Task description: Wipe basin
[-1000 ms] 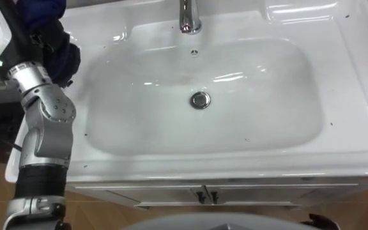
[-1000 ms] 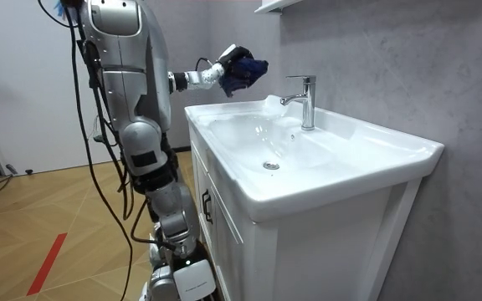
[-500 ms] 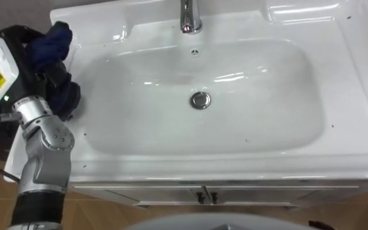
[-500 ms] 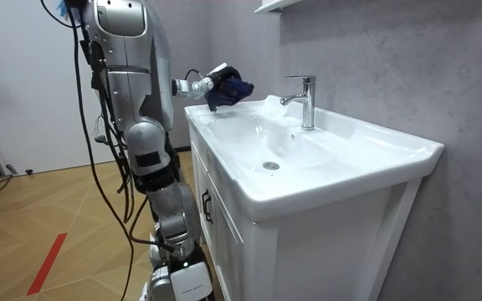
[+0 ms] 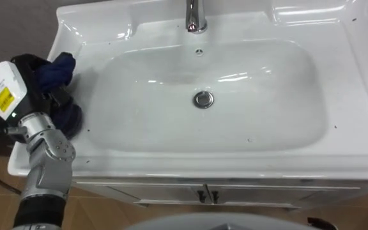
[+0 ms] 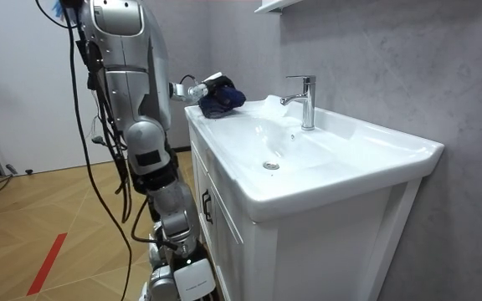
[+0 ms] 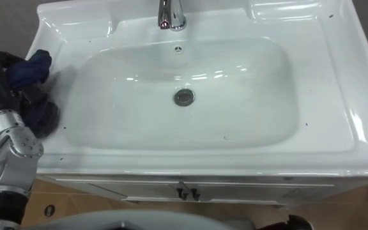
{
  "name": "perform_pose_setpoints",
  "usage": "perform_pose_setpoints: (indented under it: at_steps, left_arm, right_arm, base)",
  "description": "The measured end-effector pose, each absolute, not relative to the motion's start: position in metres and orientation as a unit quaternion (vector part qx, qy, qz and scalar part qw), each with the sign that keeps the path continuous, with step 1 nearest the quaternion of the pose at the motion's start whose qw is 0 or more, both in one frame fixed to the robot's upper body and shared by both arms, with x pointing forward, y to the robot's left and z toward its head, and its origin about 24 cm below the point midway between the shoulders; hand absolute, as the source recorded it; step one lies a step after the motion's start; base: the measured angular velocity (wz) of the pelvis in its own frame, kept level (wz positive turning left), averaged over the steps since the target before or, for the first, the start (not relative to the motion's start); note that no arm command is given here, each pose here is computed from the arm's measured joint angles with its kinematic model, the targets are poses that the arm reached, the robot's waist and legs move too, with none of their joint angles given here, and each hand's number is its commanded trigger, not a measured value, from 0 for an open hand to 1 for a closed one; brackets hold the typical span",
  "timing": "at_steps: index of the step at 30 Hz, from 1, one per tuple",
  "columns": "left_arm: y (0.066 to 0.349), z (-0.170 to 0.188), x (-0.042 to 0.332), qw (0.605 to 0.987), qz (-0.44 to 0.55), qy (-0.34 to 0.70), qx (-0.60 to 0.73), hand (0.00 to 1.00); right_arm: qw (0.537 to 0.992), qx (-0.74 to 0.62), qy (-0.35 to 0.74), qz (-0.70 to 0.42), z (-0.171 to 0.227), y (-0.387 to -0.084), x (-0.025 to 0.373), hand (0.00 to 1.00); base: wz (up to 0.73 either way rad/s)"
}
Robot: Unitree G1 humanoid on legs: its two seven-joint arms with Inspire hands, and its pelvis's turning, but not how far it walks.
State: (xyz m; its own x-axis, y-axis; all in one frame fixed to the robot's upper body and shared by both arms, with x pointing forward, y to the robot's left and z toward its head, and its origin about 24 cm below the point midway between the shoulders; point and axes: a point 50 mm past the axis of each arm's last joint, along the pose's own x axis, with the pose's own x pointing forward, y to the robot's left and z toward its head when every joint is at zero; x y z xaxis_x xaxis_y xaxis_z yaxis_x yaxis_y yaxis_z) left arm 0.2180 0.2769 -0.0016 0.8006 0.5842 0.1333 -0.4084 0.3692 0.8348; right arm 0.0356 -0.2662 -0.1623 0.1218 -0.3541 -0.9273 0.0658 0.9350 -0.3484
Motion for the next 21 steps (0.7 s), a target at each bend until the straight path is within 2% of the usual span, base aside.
perform_pose_setpoints:
  at_steps: [21]
  left_arm:
    - [0.2766,-0.0002,0.2185,0.822,0.303,0.09,0.474,0.0]
  right_arm:
    - [0.741,-0.114,0.647,-0.141,-0.1622,-0.2664,0.0352,0.0]
  base:
    - [0.0]
